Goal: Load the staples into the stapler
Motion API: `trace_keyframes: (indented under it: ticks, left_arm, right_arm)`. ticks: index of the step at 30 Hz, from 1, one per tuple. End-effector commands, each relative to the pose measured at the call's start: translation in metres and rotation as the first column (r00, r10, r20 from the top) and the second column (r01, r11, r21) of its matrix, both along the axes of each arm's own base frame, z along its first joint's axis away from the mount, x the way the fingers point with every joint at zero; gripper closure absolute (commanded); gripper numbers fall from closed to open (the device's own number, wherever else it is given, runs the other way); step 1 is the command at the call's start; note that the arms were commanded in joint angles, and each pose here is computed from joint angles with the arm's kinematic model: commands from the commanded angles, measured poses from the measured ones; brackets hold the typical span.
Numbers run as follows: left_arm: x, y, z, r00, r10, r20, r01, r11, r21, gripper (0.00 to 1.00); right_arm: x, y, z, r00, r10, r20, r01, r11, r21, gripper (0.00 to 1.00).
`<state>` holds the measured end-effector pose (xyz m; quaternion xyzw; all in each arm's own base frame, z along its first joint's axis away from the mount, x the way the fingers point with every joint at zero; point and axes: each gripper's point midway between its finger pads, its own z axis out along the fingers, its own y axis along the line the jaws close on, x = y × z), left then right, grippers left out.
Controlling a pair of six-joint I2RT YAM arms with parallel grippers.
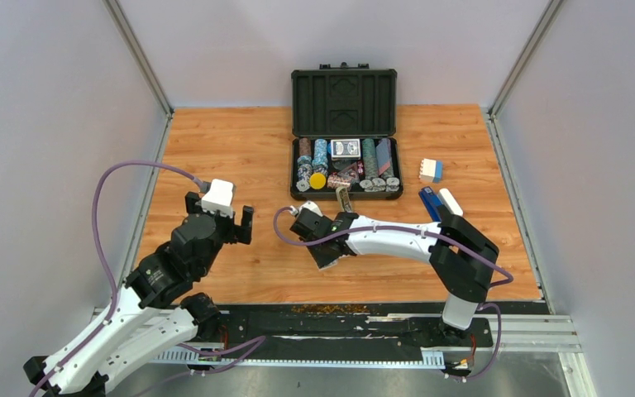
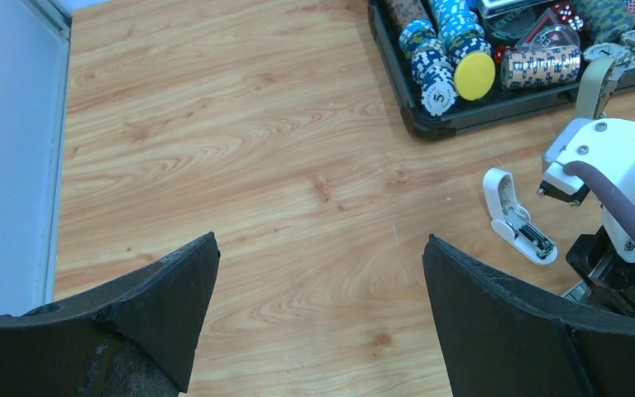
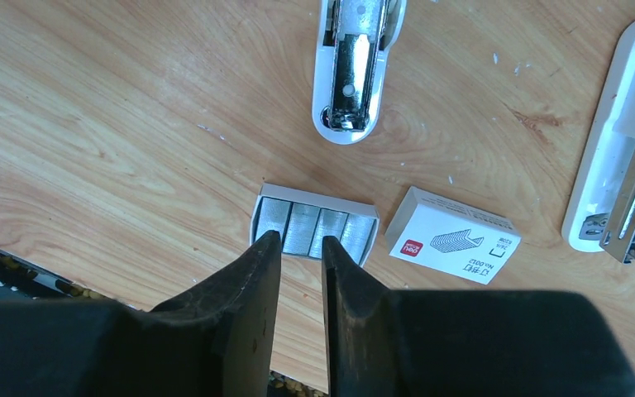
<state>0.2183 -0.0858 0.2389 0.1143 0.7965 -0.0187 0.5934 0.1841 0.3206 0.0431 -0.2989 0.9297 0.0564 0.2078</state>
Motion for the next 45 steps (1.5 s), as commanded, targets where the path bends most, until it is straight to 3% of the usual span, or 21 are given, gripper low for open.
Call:
trace_keyframes:
  ticks: [1,28,37,45]
  left_arm:
    - [0.002,-0.003,0.004,1.000,0.002,0.009,-0.002,1.000,-0.030,0.00]
    - [0.002,-0.010,-0.003,1.000,-0.019,-0.023,0.018,1.000,-0.023,0.00]
    - [0.003,-0.009,-0.003,1.000,-0.019,-0.023,0.019,1.000,-0.020,0.00]
    - [0.003,-0.012,-0.004,0.999,-0.027,-0.030,0.026,0.999,-0.021,0.00]
  right_arm:
    - [-0.001,0.013,0.018,1.000,-0.019,0.003,0.019,0.996,0.083,0.73]
    - [0.001,-0.005,-0.013,0.997,-0.071,-0.019,0.071,0.997,-0.002,0.61]
    - [0.000,-0.002,-0.009,0.997,-0.068,-0.026,0.069,0.997,0.022,0.51]
    - [-0.002,-0.003,-0.013,0.997,-0.072,-0.035,0.073,0.997,0.013,0.49]
